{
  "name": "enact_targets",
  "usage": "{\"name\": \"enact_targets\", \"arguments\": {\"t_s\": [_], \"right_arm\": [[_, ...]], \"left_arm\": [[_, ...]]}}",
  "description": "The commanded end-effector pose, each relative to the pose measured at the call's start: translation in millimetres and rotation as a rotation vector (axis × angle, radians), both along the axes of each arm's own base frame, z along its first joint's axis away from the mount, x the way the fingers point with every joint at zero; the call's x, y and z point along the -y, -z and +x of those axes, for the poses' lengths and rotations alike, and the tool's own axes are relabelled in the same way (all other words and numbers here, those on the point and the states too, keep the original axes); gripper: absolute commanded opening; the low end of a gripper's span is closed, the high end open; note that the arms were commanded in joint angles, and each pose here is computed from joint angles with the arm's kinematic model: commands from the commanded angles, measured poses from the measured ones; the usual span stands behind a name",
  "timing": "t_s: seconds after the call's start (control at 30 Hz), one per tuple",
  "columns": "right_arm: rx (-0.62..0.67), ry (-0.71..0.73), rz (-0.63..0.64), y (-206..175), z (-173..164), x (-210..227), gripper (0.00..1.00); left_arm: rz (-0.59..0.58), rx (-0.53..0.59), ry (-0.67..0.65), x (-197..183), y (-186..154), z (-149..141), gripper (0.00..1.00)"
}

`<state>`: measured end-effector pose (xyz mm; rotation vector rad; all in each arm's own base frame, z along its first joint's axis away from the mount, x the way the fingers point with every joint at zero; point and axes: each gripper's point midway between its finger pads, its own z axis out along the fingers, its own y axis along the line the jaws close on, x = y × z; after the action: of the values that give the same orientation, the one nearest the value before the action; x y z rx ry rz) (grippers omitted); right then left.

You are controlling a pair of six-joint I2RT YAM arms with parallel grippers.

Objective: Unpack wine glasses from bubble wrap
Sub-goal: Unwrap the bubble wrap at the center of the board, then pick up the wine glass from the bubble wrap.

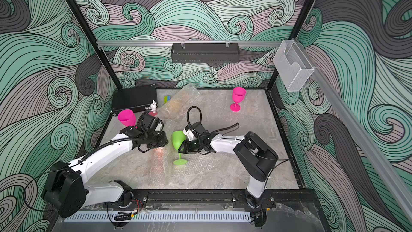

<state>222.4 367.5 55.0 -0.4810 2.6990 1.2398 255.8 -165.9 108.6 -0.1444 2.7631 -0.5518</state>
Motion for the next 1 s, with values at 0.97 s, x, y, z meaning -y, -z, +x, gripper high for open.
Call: {"name": "enact_targets", "arguments": {"t_s": [0.97], "right_arm": [[-0.087,-0.052,0.046,13,-8,-21,0.23]], "left_arm": [[-0.049,0.018,-0.042,-5,-15,9,0.2]]}}
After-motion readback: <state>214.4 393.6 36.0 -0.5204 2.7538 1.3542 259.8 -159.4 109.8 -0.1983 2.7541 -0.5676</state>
